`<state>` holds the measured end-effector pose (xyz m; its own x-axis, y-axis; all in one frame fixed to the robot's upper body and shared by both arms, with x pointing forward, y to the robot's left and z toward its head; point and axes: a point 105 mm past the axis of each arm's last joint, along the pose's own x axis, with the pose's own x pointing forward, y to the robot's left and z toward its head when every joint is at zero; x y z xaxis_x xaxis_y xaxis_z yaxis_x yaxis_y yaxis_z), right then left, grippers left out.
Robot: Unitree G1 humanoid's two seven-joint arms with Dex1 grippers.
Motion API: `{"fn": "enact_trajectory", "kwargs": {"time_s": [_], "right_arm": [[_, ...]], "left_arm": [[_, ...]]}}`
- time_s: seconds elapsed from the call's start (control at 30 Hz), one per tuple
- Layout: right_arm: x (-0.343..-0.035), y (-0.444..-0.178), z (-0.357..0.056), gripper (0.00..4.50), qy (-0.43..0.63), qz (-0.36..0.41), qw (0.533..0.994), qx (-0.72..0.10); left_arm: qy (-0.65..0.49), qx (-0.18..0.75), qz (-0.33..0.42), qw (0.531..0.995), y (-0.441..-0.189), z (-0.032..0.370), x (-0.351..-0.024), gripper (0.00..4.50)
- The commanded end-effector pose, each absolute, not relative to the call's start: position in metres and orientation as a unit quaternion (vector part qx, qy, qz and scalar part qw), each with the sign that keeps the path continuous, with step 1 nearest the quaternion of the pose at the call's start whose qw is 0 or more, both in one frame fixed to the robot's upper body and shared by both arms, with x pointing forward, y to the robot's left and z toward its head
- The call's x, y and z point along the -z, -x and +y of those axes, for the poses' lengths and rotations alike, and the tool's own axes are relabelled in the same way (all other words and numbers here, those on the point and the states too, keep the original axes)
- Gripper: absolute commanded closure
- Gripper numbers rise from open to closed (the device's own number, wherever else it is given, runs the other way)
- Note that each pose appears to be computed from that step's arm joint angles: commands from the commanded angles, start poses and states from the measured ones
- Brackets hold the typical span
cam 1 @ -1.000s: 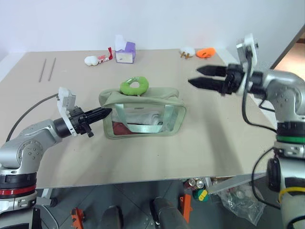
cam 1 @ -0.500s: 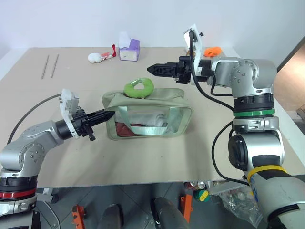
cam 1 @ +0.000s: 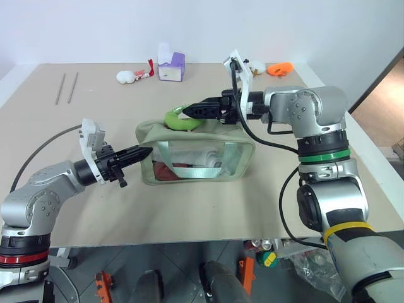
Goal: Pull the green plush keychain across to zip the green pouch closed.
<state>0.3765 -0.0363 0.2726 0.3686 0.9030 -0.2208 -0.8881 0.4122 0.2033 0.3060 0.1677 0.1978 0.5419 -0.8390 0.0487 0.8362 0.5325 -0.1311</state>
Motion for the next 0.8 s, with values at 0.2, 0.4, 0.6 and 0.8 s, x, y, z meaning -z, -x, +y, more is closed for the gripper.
{"fn": "enact_trajectory", "kwargs": {"time_s": [0.2,0.4,0.6,0.8], "right_arm": [[-0.289,-0.372,-0.033,2.68,-0.003,0.104,0.825,-0.556],[-0.289,-0.372,-0.040,4.45,0.000,0.098,0.827,-0.553],[-0.286,-0.370,-0.062,4.45,-0.002,0.099,0.837,-0.538],[-0.288,-0.375,-0.082,4.45,0.002,0.089,0.859,-0.504]], "left_arm": [[0.068,0.482,0.013,0.874,-0.303,0.164,-0.196,4.50],[0.070,0.484,0.013,0.872,-0.303,0.162,-0.196,4.50],[0.068,0.487,0.011,0.871,-0.305,0.160,-0.196,4.50],[0.070,0.489,0.010,0.869,-0.306,0.159,-0.196,4.50]]}}
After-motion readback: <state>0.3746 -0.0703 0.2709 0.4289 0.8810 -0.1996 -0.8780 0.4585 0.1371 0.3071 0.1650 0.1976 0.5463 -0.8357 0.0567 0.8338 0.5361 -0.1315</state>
